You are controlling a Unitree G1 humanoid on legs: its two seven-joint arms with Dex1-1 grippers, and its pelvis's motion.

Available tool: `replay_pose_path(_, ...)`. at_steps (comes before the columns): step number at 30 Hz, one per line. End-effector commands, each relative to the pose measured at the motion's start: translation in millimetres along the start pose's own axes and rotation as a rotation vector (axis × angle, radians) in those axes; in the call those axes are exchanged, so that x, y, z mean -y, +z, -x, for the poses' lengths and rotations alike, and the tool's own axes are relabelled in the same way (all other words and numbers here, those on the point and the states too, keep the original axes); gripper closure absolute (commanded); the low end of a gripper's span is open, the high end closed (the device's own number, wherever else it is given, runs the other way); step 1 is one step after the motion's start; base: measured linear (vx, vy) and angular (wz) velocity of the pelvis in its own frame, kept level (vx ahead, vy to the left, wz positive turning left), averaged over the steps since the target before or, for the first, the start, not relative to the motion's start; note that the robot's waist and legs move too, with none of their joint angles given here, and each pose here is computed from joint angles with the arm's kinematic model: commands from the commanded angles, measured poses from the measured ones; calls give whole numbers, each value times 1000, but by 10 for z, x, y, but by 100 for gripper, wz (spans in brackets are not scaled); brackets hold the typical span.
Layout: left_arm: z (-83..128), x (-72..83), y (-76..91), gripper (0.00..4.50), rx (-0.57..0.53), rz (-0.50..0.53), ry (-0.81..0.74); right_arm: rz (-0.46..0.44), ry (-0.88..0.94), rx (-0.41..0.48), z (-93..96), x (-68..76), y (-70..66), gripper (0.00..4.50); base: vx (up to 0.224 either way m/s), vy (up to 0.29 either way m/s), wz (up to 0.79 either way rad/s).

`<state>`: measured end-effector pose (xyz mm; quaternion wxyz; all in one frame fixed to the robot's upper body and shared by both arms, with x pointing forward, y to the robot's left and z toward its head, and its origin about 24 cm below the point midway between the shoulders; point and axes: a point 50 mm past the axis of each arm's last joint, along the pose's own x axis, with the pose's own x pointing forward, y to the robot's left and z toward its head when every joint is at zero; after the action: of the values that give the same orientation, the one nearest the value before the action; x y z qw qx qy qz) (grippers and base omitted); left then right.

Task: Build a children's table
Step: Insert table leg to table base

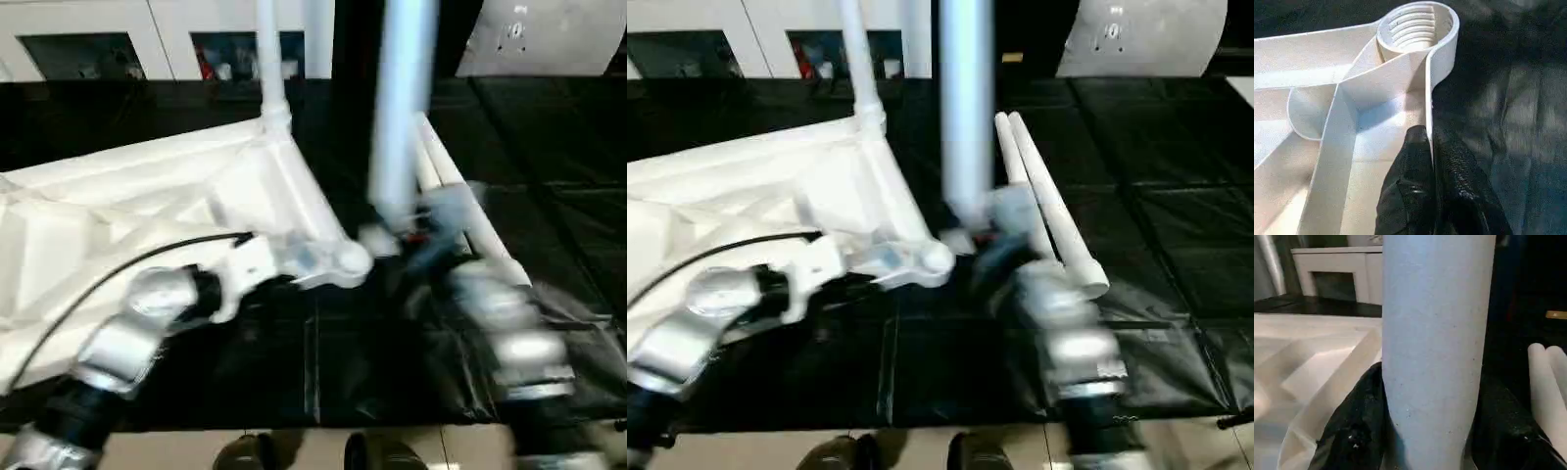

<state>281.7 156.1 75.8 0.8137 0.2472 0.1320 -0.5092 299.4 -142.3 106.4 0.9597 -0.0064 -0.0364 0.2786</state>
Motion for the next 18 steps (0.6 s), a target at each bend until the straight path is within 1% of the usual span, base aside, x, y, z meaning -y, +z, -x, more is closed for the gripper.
replay_pose_path(1, 22, -36, 32, 450, 8, -26, 8, -28, 105, 18, -32, -150, 39, 261, 0, 0, 0)
replay_pose_path(2, 22, -37, 31, 450, 8, -26, 7, -29, 109, 17, -31, -151, 40, 261, 0, 0, 0)
replay_pose_path(5, 36, -84, 42, 450, 8, -46, -3, -24, 243, -16, 45, -182, 38, 261, 0, 0, 0)
replay_pose_path(11, 37, -117, 64, 450, 24, -63, -12, -23, 289, -36, 93, -162, 47, 261, 0, 0, 0)
replay_pose_path(14, 34, -128, 79, 450, 37, -62, -8, -42, 327, -43, 111, -188, 58, 261, 0, 0, 0)
replay_pose_path(15, 32, -144, 90, 450, 49, -50, 8, -49, 355, -53, 124, -211, 55, 261, 0, 0, 0)
replay_pose_path(17, 36, -151, 112, 450, 68, -24, -7, -29, 359, -68, 128, -213, 41, 261, 0, 0, 0)
replay_pose_path(18, 41, -151, 125, 423, 78, -15, -16, -19, 337, -74, 119, -197, 31, 261, 0, 0, 0)
